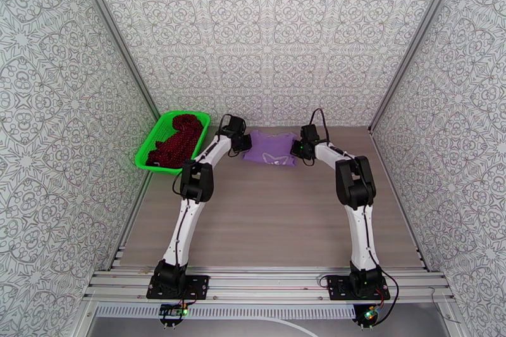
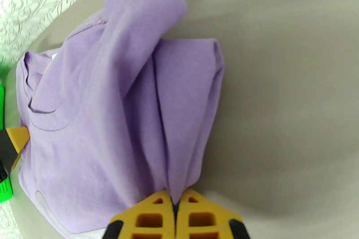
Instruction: Fold and stack the mixed laundry pile
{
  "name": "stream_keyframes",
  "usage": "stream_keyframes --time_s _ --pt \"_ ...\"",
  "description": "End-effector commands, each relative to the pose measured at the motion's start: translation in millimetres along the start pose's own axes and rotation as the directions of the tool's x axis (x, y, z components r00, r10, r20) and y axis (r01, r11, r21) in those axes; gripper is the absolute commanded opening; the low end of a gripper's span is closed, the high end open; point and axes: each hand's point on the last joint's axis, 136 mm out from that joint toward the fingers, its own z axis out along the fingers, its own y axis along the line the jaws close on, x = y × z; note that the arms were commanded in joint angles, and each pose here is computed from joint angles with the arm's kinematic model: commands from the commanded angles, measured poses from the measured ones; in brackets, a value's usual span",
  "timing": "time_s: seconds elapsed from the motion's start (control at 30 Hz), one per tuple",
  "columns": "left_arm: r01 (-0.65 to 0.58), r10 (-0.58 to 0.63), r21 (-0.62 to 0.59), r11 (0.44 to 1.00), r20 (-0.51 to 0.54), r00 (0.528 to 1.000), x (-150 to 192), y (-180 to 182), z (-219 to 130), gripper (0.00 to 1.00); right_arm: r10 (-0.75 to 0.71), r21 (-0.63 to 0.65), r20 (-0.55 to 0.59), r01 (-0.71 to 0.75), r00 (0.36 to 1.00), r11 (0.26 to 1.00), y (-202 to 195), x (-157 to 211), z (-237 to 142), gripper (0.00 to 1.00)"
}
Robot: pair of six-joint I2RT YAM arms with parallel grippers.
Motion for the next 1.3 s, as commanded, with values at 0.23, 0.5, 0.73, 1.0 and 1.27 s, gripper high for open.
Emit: stream_keyframes --time_s 0.23,0.5,0.73,1.0,1.27 --pt "0.079 -0.078 0.07 0.994 -0.021 0.997 -1.2 17.0 22.5 0.45 -0.015 0.018 -0.011 0.015 1.0 1.0 -1.4 -24.6 19.2 0.0" --pt "0.015 -0.026 0.135 0.991 0.078 0.997 -39.1 -8.5 -20.5 0.99 -0.031 -0.015 0.046 0.032 0.998 0.999 10.8 -45.0 -15.5 0.66" --pt "-0.098 0.074 0.076 0.992 0.274 0.959 -95.2 -47.4 -136.0 0.99 -0.073 -0.014 0.161 0.076 0.984 0.997 28.2 -80.3 -97.7 0.89" --pt "-0.032 0.097 -0.183 0.983 0.359 0.928 -105.1 -5.3 -278.9 0.99 -0.089 -0.042 0.175 0.097 0.981 0.994 33.7 -53.3 -176.9 0.92" --pt "0.185 -0.106 -0.364 0.913 0.227 0.968 -78.9 155.0 -293.8 0.86 -0.094 -0.116 0.053 0.099 0.994 0.988 26.8 17.4 -206.9 0.87"
